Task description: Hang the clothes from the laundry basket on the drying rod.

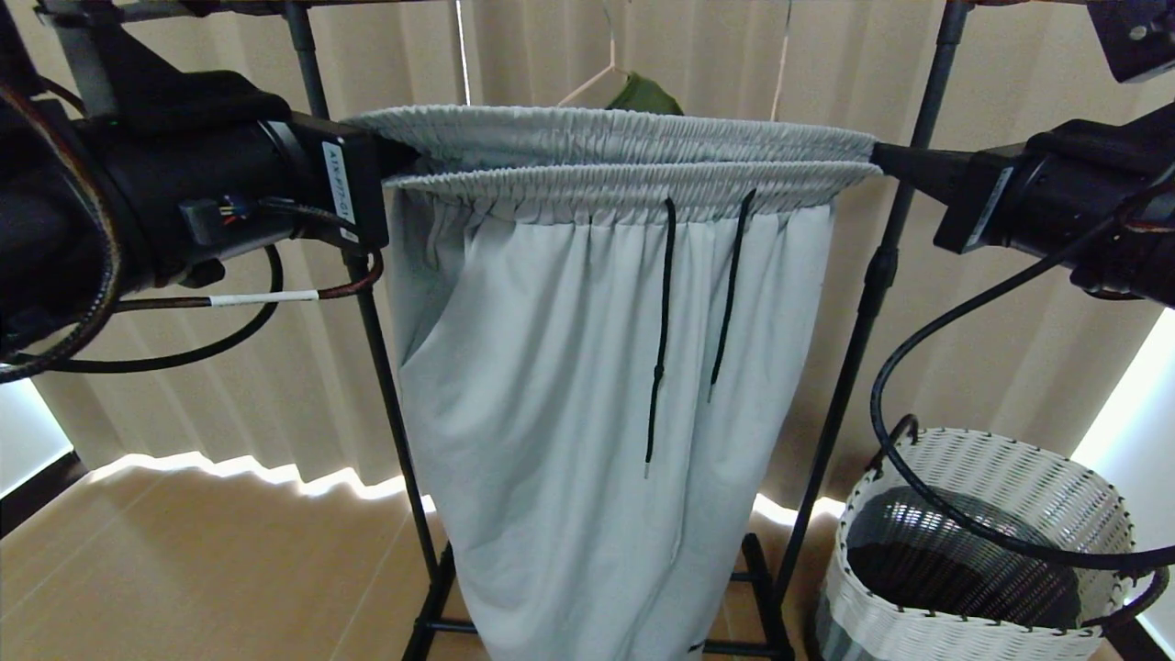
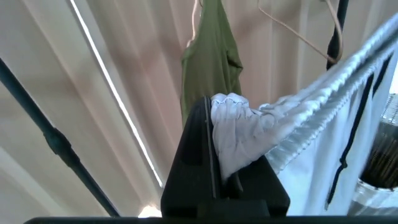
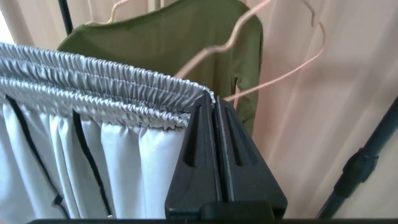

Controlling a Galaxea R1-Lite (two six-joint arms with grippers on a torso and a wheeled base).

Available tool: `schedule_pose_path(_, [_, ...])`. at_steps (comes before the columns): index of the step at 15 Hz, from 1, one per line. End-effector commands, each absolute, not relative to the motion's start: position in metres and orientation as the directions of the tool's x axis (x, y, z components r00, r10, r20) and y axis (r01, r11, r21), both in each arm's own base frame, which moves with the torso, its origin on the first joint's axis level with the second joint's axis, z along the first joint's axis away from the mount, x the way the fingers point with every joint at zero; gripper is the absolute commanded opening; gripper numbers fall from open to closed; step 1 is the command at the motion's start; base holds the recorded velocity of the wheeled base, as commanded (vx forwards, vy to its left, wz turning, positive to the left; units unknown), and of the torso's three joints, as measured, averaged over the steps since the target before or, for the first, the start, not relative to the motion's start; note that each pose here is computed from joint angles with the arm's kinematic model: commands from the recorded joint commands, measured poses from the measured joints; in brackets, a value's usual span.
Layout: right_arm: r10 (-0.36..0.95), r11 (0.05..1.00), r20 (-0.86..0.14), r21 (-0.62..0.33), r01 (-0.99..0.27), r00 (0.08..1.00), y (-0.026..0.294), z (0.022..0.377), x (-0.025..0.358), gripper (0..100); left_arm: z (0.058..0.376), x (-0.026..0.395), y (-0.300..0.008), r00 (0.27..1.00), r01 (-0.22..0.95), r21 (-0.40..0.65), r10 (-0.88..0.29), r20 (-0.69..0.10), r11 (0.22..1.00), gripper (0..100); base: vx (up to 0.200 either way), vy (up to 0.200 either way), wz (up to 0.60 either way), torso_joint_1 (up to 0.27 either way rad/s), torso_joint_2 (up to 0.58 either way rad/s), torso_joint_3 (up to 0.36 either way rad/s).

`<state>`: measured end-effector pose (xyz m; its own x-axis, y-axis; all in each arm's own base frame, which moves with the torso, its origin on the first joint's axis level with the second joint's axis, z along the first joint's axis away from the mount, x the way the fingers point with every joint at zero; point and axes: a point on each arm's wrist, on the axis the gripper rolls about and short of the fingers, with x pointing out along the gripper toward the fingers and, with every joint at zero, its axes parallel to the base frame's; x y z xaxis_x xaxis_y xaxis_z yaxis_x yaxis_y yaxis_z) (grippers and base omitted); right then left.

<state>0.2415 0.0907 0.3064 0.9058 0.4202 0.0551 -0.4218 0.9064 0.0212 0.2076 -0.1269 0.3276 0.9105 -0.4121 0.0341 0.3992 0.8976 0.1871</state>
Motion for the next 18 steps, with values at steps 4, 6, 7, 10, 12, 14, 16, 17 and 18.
schedule_pose_path(4, [0.425,0.905,0.018,0.021,-0.425,0.905,0.089,0.296,0.235,0,0.316,0.214,-0.130,0.912,0.403,0.193,-0.409,-0.009,0.894,0,0.000,0.000,0.00,0.000,0.00,0.000])
schedule_pose_path(6, [0.430,0.902,0.005,0.023,-0.430,0.903,0.090,0.292,0.234,100,0.313,0.214,-0.131,0.913,0.402,0.198,-0.407,-0.018,0.894,0,0.000,0.000,0.00,0.000,0.00,0.000])
schedule_pose_path(7, [0.433,0.901,-0.003,0.023,-0.433,0.901,0.090,0.289,0.232,100,0.311,0.216,-0.131,0.914,0.402,0.199,-0.405,-0.027,0.894,0,0.000,0.000,0.00,0.000,0.00,0.000])
schedule_pose_path(10, [0.440,0.898,-0.017,0.026,-0.439,0.898,0.090,0.282,0.226,100,0.311,0.218,-0.127,0.922,0.384,0.195,-0.387,-0.024,0.902,0,0.000,0.000,0.00,0.000,0.00,0.000])
schedule_pose_path(12, [0.448,0.894,-0.023,0.025,-0.448,0.894,0.086,0.278,0.215,100,0.308,0.222,-0.123,0.936,0.350,0.201,-0.349,-0.038,0.915,0,0.000,0.000,0.00,0.000,0.00,0.000])
schedule_pose_path(14, [0.448,0.894,-0.017,0.009,-0.448,0.894,0.083,0.278,0.207,100,0.304,0.225,-0.124,0.939,0.344,0.204,-0.341,-0.053,0.917,0,0.000,0.000,0.00,0.000,0.00,0.000])
schedule_pose_path(16, [0.448,0.894,0.002,0.008,-0.448,0.894,0.080,0.282,0.201,100,0.303,0.226,-0.124,0.940,0.341,0.205,-0.338,-0.054,0.917,0,0.000,0.000,0.00,0.000,0.00,0.000])
schedule_pose_path(17, [0.444,0.896,-0.009,0.005,-0.444,0.896,0.079,0.278,0.198,100,0.304,0.226,-0.123,0.945,0.325,0.209,-0.322,-0.053,0.922,0,0.000,0.000,0.00,0.000,0.00,0.000])
schedule_pose_path(18, [0.437,0.899,-0.024,-0.001,-0.437,0.899,0.077,0.273,0.195,100,0.303,0.225,-0.122,0.956,0.294,0.230,-0.290,-0.052,0.928,0,0.000,0.000,0.00,0.000,0.00,0.000])
